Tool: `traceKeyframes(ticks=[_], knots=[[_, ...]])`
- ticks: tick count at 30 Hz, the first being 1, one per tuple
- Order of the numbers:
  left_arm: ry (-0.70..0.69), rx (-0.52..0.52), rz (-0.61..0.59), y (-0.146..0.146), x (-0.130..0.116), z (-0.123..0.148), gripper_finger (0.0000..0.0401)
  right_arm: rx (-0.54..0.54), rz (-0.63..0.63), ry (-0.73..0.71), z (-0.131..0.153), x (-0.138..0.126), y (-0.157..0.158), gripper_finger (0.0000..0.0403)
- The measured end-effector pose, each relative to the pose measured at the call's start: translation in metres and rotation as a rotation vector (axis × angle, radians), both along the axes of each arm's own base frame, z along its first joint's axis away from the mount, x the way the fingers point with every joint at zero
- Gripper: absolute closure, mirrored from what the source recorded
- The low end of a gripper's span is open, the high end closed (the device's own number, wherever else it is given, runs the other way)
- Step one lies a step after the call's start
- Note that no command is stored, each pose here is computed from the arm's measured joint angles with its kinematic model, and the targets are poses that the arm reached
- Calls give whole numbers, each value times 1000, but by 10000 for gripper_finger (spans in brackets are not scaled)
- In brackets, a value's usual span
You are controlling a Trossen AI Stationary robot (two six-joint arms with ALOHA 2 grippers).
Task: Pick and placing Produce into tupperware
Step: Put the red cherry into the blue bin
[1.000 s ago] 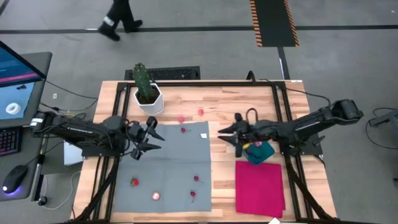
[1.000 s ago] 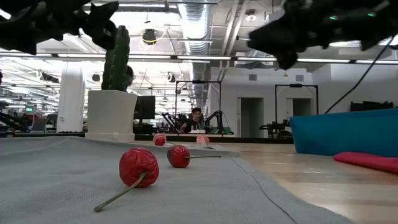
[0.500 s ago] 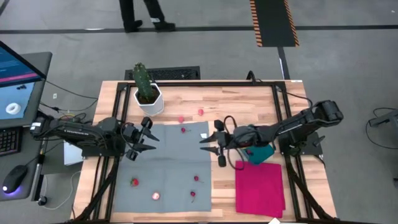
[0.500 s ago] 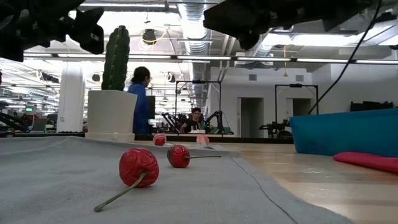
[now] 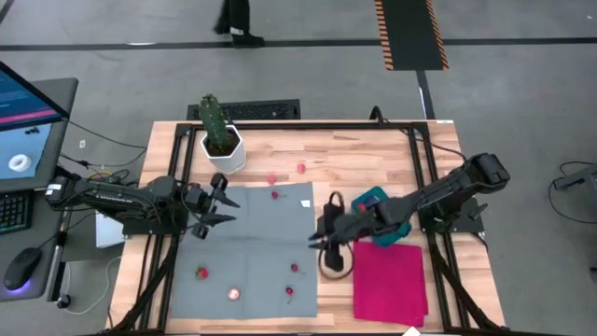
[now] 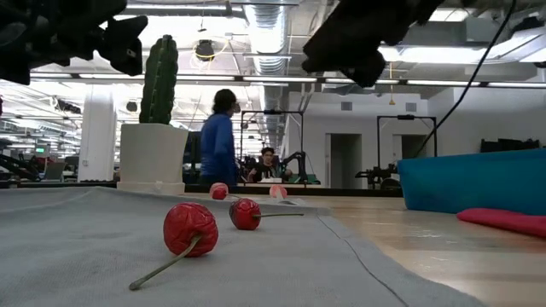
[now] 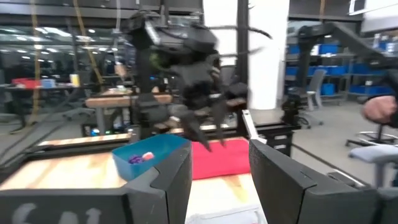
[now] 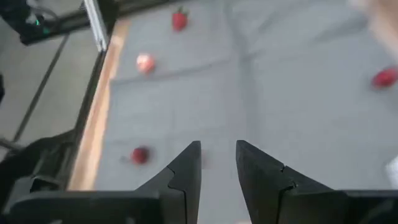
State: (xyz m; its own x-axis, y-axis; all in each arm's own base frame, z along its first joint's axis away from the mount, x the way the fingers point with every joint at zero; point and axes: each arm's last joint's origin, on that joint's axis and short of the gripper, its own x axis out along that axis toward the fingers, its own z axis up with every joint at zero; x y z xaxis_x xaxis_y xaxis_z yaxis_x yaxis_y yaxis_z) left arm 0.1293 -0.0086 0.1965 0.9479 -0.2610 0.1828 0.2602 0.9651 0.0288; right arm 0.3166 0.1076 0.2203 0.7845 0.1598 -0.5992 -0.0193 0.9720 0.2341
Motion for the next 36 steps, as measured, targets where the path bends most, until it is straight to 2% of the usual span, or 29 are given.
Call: traceKeyframes(ticks=[2, 7, 16, 26, 36], knots=[[-8, 4, 33, 1, 0, 1, 253, 25, -35, 99, -7, -1, 12, 281], [-11, -14, 84, 2, 0, 1, 253, 97, -69, 184, -14, 14, 43, 280], [0, -58, 74, 2, 0, 1, 253, 106, -117, 340, -50, 43, 81, 288], [12, -95, 66, 2, 0, 1, 253, 104, -139, 388, -70, 66, 93, 296], [15, -113, 62, 2, 0, 1, 253, 99, -166, 413, -69, 65, 91, 296]])
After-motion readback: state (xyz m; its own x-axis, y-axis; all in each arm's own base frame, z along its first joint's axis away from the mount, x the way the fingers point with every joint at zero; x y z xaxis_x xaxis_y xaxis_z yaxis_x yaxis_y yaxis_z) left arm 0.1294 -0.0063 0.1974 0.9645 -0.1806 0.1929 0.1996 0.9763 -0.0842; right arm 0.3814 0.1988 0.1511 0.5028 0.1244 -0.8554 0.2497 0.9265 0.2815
